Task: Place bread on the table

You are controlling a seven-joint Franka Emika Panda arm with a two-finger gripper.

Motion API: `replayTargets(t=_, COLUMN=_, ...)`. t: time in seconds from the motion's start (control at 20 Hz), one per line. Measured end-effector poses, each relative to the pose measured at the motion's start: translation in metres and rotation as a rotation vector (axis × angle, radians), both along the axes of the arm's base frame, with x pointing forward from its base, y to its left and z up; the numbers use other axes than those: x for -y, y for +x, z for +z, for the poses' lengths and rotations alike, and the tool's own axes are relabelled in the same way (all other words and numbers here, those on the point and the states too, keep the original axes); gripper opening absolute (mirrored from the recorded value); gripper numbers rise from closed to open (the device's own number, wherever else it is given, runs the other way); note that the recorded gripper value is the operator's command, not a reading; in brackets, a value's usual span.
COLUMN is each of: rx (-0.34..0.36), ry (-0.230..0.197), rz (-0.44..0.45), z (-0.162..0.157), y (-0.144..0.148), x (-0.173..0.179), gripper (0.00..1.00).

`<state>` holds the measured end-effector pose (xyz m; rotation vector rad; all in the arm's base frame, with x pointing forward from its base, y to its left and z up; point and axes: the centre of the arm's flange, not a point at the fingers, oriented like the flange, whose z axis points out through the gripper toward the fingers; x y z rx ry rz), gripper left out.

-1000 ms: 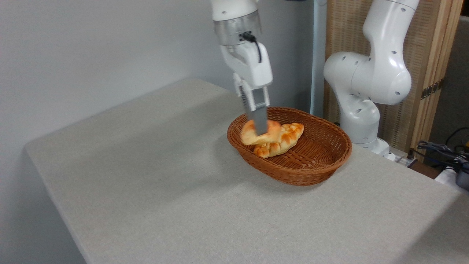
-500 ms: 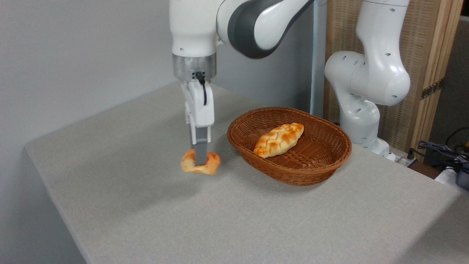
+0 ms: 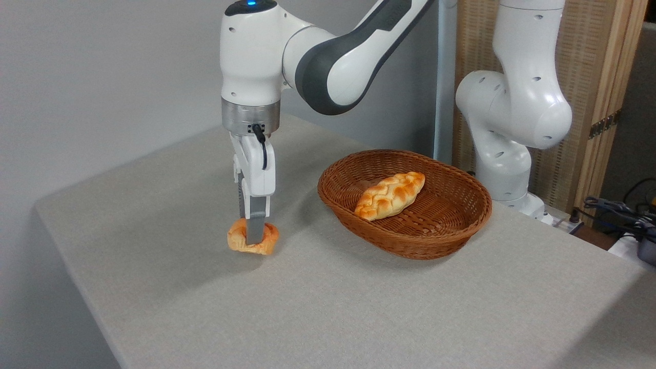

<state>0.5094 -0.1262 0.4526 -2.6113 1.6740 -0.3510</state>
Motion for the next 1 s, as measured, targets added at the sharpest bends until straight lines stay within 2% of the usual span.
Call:
replayTargets(t=0.2, rx=0.023, ry=-0.005, rz=0.001, z=0.004, y=0.002, x=0.001, gripper=1.00)
replayTargets(t=0.8, rx=0.027, ry=-0.007, rz=0.002, z=0.005, y=0.003, x=0.001, gripper=1.00)
replayTargets(t=1.0, rx=0.055, ry=-0.015, rz=0.011, z=0.019, y=0.008, x=0.000, gripper=1.00)
